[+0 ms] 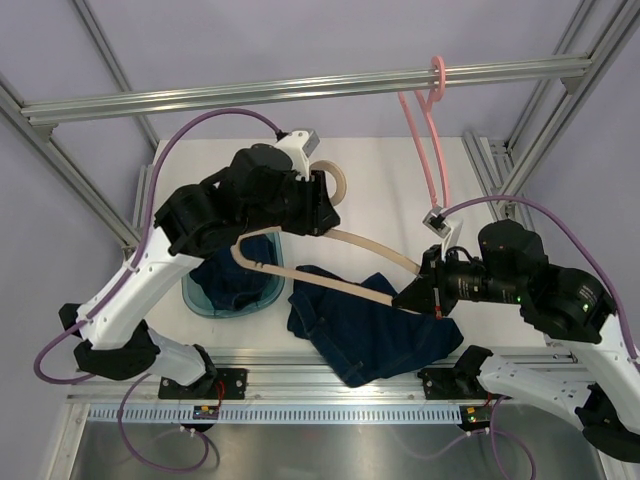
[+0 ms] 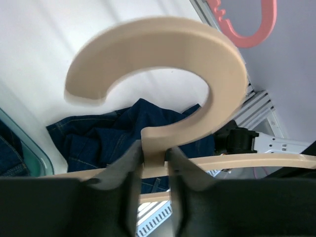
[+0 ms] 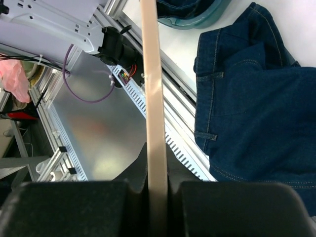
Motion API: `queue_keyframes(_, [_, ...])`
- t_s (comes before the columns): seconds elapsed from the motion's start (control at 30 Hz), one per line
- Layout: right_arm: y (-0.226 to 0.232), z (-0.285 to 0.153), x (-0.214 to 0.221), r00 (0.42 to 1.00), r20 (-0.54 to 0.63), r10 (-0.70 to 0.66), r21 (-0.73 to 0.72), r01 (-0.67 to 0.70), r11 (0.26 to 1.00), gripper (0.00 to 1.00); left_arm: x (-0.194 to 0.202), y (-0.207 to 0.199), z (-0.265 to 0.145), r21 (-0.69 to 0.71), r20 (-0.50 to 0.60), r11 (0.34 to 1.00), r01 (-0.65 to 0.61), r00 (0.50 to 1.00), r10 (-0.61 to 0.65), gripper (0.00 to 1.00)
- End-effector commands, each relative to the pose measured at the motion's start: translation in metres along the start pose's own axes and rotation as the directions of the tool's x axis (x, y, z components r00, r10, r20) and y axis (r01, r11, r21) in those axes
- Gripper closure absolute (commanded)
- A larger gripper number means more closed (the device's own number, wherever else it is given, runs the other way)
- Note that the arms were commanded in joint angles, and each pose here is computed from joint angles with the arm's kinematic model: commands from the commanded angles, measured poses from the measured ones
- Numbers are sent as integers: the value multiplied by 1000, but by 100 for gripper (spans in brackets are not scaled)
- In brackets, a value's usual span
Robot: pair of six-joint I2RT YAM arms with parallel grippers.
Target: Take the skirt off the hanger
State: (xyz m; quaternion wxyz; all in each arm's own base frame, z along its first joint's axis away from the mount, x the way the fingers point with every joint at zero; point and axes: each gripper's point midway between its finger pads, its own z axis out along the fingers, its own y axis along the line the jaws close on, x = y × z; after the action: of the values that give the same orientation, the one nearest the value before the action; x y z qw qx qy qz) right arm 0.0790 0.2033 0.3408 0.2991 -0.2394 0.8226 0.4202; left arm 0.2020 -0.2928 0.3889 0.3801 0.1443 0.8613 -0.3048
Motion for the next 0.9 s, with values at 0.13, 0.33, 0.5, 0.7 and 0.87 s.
queue_keyframes(0.13, [-5, 5, -19, 993, 104, 46, 52, -52, 997, 100, -16, -10, -29, 101, 130, 993, 61, 989, -74, 5])
queue_keyframes(0.33, [-4, 8, -40, 984, 171, 58, 94, -75, 993, 100, -32, 11, -86, 122, 331, 982, 145, 927, -178, 1])
queue_keyframes(0.5, [-8, 8, -67, 965, 254, 64, 169, -110, 980, 100, -35, 48, -147, 142, 515, 960, 242, 810, -280, 1])
queue_keyframes(0.7, [-27, 7, -109, 901, 428, 71, 287, -210, 935, 100, -18, 51, -164, 220, 512, 943, 248, 794, -328, 1])
queue_keyframes(0.87, [-38, 8, -137, 852, 523, 30, 347, -245, 905, 100, 4, 42, -143, 235, 416, 944, 231, 854, -313, 1])
